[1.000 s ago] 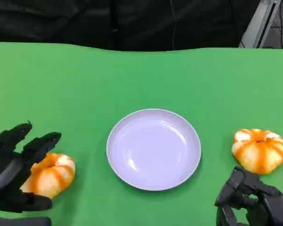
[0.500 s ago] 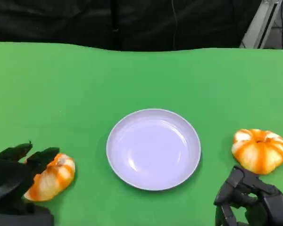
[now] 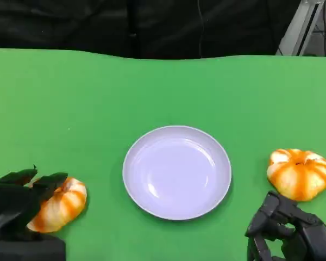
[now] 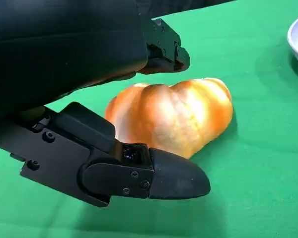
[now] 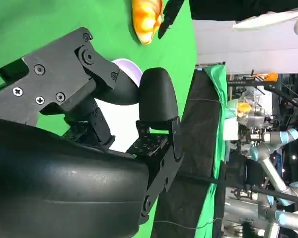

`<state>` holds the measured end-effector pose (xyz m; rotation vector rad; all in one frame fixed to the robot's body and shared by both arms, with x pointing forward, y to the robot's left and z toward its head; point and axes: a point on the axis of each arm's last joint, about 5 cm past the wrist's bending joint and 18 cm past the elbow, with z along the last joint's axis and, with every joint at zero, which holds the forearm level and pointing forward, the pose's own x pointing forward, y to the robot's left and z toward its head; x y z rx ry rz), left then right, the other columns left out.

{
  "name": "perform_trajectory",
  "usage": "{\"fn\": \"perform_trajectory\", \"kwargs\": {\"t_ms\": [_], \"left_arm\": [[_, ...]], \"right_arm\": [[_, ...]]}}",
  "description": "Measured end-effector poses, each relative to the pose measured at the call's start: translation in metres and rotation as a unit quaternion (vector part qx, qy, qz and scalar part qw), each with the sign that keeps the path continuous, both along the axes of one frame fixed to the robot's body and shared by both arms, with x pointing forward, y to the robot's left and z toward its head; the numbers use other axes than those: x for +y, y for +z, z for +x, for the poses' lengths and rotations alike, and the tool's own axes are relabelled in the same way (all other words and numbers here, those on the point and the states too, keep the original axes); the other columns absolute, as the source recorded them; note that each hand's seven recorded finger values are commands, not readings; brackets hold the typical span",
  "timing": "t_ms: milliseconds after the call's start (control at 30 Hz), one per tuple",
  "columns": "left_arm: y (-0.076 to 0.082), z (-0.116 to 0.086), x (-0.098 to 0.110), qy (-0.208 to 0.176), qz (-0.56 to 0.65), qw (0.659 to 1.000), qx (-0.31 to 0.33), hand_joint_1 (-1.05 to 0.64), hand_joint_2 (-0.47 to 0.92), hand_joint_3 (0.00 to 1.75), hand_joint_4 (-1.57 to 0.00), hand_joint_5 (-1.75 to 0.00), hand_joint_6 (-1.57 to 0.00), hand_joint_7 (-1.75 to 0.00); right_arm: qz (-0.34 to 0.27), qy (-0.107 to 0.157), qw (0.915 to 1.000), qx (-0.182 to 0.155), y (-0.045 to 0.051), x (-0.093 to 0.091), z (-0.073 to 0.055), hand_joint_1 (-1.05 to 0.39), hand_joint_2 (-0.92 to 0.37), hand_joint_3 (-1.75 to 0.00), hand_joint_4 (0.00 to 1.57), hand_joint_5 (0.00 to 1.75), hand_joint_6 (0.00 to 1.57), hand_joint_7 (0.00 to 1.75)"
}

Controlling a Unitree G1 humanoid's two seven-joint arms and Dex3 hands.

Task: Grasp the bread from the table and place it into the plate.

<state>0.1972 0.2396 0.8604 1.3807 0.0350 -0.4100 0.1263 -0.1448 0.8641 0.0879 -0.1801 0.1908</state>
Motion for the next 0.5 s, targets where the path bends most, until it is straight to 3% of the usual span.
{"fn": "perform_trajectory", "kwargs": {"t_ms": [500], "left_arm": [[0.0006,0.0005,0.0009,0.000,0.000,1.000,0.004,-1.05,0.92,0.45,-0.17,-0.01,-0.21,-0.01]], "right_arm": [[0.000,-0.001,1.0000,0.000,0.0000,0.0001,-0.0001,-0.16,-0.61,-1.10,0.81,1.75,0.75,1.55]]}}
